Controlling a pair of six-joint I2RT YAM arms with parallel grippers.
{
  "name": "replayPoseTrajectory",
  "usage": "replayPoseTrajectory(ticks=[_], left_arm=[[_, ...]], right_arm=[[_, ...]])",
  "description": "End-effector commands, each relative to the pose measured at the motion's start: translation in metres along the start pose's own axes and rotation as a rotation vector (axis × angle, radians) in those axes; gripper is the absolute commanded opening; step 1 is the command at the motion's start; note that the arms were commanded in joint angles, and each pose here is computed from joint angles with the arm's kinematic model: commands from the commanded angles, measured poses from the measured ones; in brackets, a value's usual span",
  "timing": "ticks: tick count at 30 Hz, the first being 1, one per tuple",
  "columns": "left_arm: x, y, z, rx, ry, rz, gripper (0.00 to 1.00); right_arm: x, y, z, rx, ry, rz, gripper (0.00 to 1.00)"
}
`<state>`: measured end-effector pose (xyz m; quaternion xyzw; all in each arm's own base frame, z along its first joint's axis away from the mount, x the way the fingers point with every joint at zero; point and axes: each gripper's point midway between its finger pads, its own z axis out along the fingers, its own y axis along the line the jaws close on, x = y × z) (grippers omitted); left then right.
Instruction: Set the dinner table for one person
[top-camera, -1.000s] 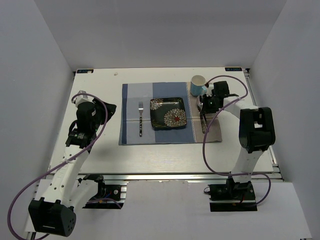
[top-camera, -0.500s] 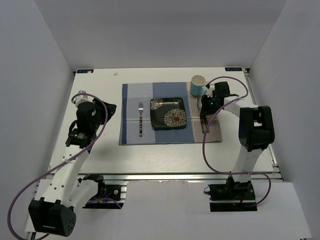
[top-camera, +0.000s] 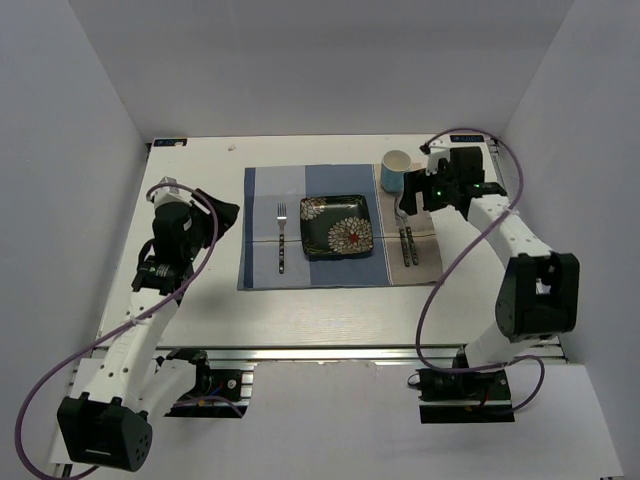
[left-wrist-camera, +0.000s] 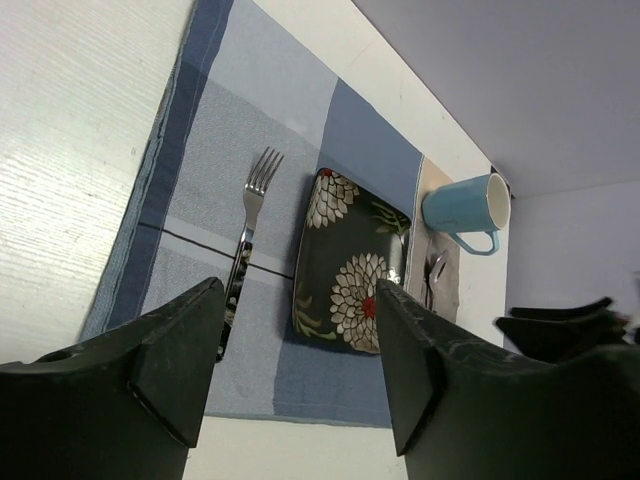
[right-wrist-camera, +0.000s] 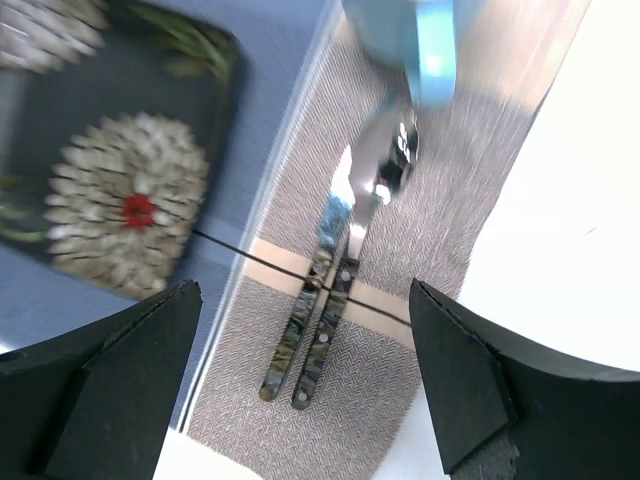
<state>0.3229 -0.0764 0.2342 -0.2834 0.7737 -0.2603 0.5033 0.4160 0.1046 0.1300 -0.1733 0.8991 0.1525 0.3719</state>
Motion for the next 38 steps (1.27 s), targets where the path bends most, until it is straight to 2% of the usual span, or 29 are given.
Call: replayPoseTrajectory(ticks=[1, 7, 13, 27, 38], left_arm=[[-0.021, -0.023, -0.005, 0.076, -0.051, 0.052, 0.74], [-0.027, -0.039, -0.004, 0.132, -0.046, 0.103, 0.79], [-0.029, -0.053, -0.003, 0.199, -0.053, 0.111, 0.81], [-0.022, -0.066, -0.006, 0.295, -0.038, 0.063, 0.83], [-0.02, -0.064, -0.011, 0.297, -0.036, 0.065, 0.83]], right_arm=[[-0.03, 0.017, -0.034, -0.072, -0.12, -0.125, 0.89], [-0.057, 0.032, -0.07, -0.088, -0.259, -0.219, 0.89], [-0.057, 0.045, -0.088, -0.119, -0.262, -0.148, 0.89], [-0.033, 0.024, -0.108, 0.064, -0.268, -0.067, 0.89], [-0.041, 0.016, -0.116, 0.129, -0.324, -0.031, 0.89]])
